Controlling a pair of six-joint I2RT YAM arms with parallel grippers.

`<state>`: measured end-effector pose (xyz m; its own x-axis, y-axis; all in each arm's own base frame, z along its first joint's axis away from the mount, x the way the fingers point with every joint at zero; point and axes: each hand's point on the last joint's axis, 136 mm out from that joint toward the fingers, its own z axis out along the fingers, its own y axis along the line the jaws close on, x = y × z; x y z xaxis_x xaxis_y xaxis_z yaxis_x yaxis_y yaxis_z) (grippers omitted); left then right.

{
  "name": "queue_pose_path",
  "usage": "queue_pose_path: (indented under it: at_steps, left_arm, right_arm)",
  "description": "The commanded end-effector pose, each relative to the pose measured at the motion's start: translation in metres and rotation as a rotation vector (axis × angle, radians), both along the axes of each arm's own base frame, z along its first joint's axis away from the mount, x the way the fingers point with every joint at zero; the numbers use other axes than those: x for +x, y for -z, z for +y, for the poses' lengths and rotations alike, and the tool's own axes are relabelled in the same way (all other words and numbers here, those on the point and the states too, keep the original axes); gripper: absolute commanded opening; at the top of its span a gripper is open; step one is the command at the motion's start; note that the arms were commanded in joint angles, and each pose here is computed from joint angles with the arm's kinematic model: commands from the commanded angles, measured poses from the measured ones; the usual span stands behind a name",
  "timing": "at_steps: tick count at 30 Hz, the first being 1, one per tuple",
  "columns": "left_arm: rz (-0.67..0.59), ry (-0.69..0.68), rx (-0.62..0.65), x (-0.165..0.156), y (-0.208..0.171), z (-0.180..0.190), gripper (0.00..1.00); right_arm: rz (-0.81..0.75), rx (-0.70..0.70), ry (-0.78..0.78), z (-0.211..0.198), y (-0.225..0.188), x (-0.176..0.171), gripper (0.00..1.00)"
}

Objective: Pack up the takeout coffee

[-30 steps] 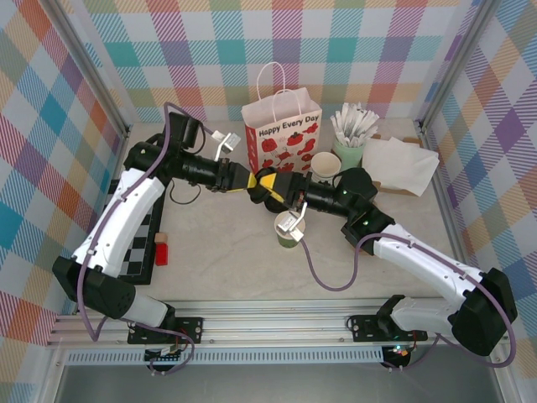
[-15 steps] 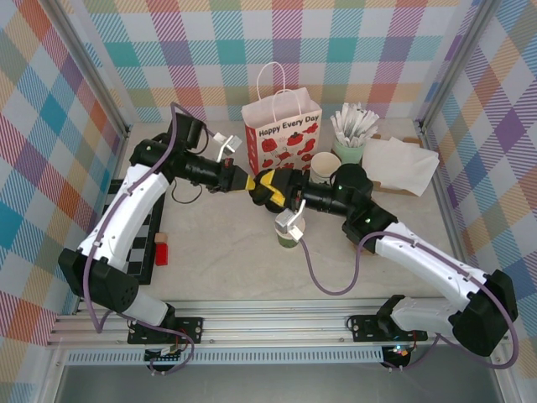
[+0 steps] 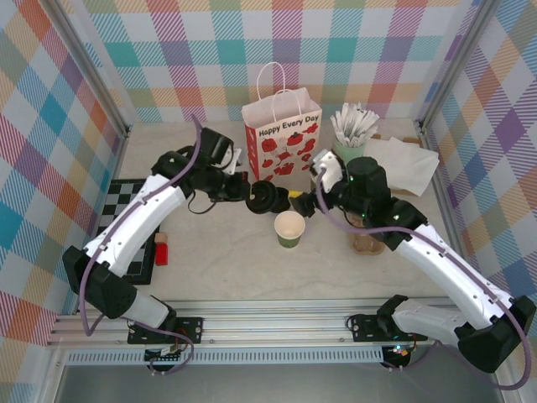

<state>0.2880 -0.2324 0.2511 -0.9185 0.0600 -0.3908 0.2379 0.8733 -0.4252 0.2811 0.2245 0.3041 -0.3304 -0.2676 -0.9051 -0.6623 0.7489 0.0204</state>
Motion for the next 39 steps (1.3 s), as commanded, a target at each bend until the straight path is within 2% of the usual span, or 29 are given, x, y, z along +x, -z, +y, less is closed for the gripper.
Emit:
queue_pose_path:
  at_steps: [1,4,7,13,23,31,39]
  left_arm:
    - [-0.02,-0.14,0.138,-0.001,0.008,0.011,0.0]
    - [-0.005,-0.13,0.182,-0.008,0.018,-0.005,0.0]
    - [0.007,-0.11,0.206,-0.01,0.03,-0.022,0.0]
    - [0.068,-0.04,0.238,-0.015,0.059,-0.056,0.0]
    - [0.111,-0.007,0.26,-0.014,0.081,-0.067,0.0]
    - [0.123,0.01,0.25,-0.012,0.088,-0.075,0.0]
    - [0.145,0.019,0.253,-0.014,0.096,-0.077,0.0]
  right_arm:
    - [0.478,0.302,0.381,-0.037,0.052,-0.005,1.0]
    - [0.692,0.479,0.402,-0.035,0.077,-0.014,1.0]
    - [0.81,0.501,0.397,-0.029,0.104,-0.023,0.97]
    - [0.94,0.544,0.255,-0.003,0.122,-0.036,0.89]
    - [0.962,0.492,0.316,-0.012,0.157,-0.038,0.75]
    - [1.014,0.518,0.238,0.004,0.164,-0.038,0.68]
    - [1.015,0.517,0.225,0.006,0.17,-0.035,0.61]
